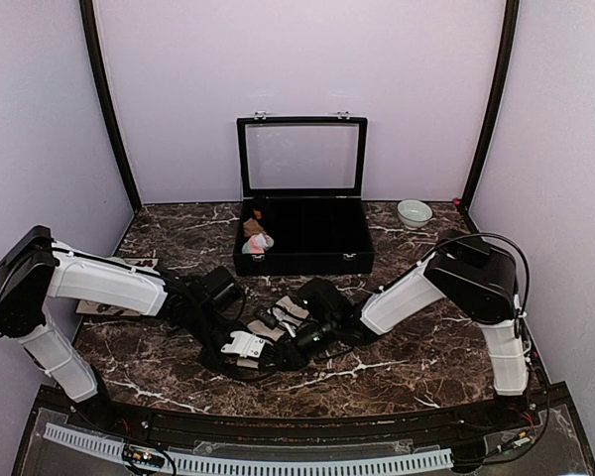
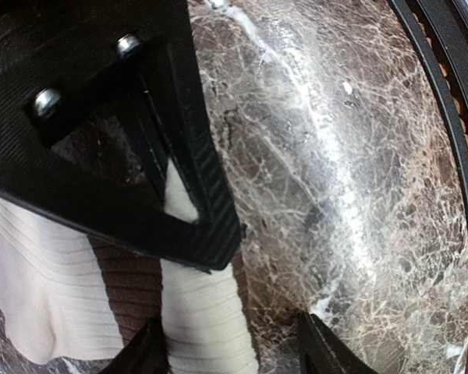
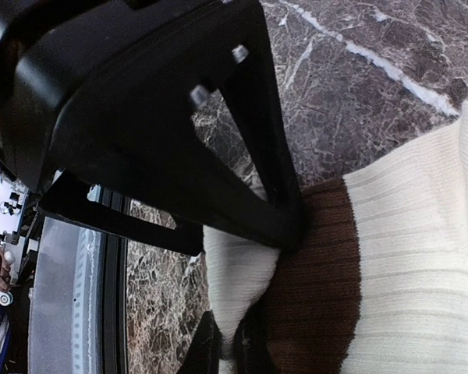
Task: Roll the socks
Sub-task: Roll the sock at the center of the board.
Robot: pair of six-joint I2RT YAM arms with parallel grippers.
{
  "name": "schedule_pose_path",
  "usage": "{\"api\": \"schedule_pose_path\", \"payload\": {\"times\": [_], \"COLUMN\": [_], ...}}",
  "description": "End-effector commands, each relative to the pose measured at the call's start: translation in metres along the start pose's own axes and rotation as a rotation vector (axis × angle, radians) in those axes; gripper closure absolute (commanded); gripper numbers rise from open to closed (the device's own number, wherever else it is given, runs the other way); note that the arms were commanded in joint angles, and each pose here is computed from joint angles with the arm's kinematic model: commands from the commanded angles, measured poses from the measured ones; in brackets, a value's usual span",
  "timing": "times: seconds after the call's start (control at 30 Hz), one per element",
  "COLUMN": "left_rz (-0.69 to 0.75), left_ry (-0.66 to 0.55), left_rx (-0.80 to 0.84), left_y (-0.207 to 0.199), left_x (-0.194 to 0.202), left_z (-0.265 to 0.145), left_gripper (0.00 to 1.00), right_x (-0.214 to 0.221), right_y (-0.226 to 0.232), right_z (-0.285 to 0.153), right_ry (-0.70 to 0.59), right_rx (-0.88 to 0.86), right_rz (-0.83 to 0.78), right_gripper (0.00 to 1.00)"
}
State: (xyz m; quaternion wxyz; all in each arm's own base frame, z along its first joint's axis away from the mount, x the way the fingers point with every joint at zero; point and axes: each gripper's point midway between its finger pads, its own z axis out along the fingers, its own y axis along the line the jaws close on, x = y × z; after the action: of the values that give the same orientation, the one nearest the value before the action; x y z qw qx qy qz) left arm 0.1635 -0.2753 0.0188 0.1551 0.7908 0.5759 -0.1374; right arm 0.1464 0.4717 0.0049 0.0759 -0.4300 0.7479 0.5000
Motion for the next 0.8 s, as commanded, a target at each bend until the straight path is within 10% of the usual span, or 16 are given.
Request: {"api": "schedule_pose_path", "payload": {"times": [0.0, 0.23, 0.27, 0.33, 0.57, 0.77], "left_rz": [-0.006, -0.01, -0.01, -0.022, -0.064, -0.192], "left_ry": [0.041, 0.033, 0.025, 0.014, 0.068, 0.208], "left_rx": [0.003, -0.032, -0.035, -0.05, -0.089, -0.46], "left_y": [-0.003, 0.006, 0.007, 0.01, 0.01, 0.068], "left_x": [0.01, 0.005, 0.003, -0.001, 0.004, 0.049], "left_z": [0.008, 0.005, 0.003, -0.004, -0.029, -0.091], "left_gripper": [0.43, 0.54, 0.48, 0.02, 0.01, 0.01], "right_x": [0.16, 0.161, 0.161, 0.163, 0.168, 0.167], "right_y": [-0.075, -0.075, -0.075, -0.076, -0.076, -0.077], "right_z": [-0.022, -0.022, -0.022, -0.023, -0.023, -0.023], "right_ry": [0.372, 0.375, 0.376, 0.381, 0.378, 0.367], "right_rx": [0.256, 0.255, 0.256, 0.257, 0.256, 0.26], "right_rz": [0.493, 0.495, 0.494, 0.496, 0.496, 0.494], "right_gripper": [0.97, 0.96, 0.96, 0.97, 0.97, 0.97]}}
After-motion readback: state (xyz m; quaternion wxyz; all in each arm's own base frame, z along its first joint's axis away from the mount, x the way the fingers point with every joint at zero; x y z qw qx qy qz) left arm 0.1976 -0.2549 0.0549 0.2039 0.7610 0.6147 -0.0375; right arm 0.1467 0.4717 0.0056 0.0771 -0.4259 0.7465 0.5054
